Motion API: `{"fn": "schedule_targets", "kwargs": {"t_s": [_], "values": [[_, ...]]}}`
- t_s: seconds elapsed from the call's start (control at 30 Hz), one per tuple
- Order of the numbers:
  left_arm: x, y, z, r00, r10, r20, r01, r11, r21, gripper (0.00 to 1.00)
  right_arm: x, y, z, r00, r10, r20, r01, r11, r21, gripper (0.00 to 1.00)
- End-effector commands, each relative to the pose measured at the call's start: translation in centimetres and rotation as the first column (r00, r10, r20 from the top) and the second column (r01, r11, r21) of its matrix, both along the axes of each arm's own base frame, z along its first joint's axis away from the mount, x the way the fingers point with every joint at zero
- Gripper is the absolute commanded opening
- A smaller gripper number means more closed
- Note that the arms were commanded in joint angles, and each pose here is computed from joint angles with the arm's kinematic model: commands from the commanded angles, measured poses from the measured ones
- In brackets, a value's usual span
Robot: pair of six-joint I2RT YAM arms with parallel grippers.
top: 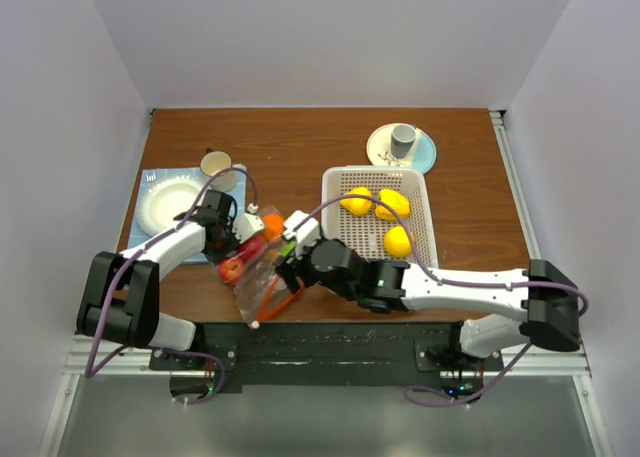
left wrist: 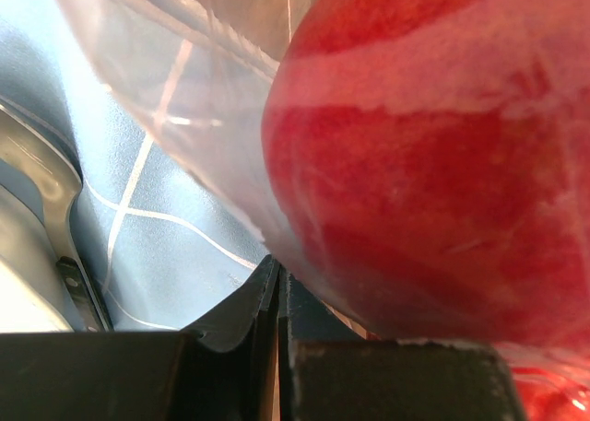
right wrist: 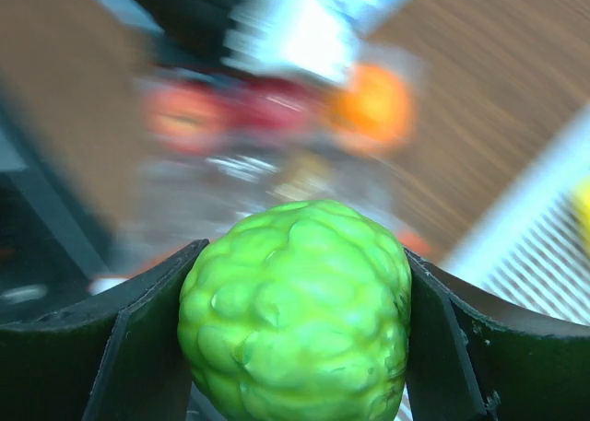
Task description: Open the zip-top bag and remove the fake food
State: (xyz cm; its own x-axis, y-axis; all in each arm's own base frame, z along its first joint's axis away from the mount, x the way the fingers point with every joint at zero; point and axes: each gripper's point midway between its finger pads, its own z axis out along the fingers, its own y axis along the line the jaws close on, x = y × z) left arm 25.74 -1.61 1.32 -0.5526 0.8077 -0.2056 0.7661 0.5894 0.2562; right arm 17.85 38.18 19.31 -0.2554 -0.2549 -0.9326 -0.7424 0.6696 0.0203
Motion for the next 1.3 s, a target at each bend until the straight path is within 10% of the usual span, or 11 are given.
{"fn": "schedule_targets", "kwargs": {"t_s": [0.0, 0.17, 0.27, 0.57, 0.97, 1.27], "values": [[-1.9, -0.1, -1.9, 0.996, 0.0, -0.086, -0.001, 1.0, -0.013, 0.07, 7.0, -12.2, -2.5, 0.855, -0.509, 0.101, 0.518, 0.849, -0.105, 0.43], [-2.0, -0.1, -1.9, 0.996, 0.001, -0.087, -0.002, 1.0, -0.015, 0.07, 9.8, -18.1, -3.0, 0.713, -0.692, 0.11, 0.7, 0.709, -0.081, 0.43], [-1.9, -0.2, -1.9, 0.996, -0.001, -0.085, -0.001, 1.0, -0.016, 0.07, 10.1, -17.5, -3.5, 0.733, -0.672, 0.104, 0.68, 0.724, -0.116, 0.98], [-1.9, -0.2, -1.9, 0.996, -0.001, -0.087, -0.001, 1.0, -0.016, 0.07, 9.2, -12.0, -2.2, 0.887, -0.462, 0.001, 0.46, 0.883, -0.096, 0.99], [-1.7, -0.2, -2.0, 0.996, 0.003, -0.088, -0.004, 1.0, -0.015, 0.07, -0.7, -1.4, -2.1, 0.996, -0.053, 0.066, 0.061, 0.991, -0.123, 0.09], [-1.6, 0.1, -1.5, 0.997, -0.001, -0.073, 0.001, 1.0, 0.0, 0.06, -1.4, 3.5, -9.3, 1.0, 0.02, 0.002, -0.02, 0.983, -0.181, 0.25]]}}
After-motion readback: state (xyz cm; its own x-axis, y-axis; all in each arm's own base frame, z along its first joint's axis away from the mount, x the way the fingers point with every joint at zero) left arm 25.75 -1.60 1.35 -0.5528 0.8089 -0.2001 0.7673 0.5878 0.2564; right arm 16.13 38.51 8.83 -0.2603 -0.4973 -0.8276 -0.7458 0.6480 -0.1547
